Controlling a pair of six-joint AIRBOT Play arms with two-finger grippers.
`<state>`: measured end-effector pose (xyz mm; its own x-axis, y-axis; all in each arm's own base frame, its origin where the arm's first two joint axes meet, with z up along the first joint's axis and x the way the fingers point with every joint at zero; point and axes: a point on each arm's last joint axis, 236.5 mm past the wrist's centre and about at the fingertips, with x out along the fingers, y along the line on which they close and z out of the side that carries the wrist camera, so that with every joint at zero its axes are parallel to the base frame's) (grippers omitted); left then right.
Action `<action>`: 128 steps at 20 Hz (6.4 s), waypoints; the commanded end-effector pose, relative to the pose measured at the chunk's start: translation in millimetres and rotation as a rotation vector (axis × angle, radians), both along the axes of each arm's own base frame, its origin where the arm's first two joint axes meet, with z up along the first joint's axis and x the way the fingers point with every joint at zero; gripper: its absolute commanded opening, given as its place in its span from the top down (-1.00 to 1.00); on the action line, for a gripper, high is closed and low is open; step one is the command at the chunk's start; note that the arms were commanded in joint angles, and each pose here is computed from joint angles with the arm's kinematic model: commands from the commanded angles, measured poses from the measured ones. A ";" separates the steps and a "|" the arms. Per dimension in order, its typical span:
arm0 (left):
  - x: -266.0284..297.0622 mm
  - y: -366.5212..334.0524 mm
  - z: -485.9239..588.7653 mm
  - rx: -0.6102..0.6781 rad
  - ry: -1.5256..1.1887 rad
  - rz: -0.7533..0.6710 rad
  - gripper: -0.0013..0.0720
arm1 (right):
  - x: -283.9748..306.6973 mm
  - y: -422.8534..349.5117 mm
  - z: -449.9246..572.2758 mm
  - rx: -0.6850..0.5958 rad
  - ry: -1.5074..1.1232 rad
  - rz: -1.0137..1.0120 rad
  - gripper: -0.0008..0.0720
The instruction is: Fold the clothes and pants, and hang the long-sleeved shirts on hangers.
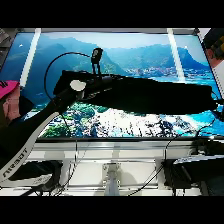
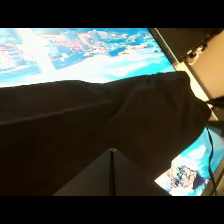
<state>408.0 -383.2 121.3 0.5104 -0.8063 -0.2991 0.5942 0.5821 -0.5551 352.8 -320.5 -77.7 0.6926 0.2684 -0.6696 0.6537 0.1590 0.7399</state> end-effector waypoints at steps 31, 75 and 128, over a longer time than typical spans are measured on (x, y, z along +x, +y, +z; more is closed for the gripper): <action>-15.2 -124.6 -194.7 -0.069 0.575 0.015 0.97 | 101.2 174.4 125.5 -0.101 -0.230 0.430 0.93; 63.9 73.5 15.1 0.116 0.150 0.069 0.96 | 126.0 426.8 166.5 -0.433 -0.216 1.126 0.94; -60.2 -102.9 -143.3 0.273 0.315 -0.231 0.96 | -51.2 180.6 93.2 -0.310 0.161 0.751 0.93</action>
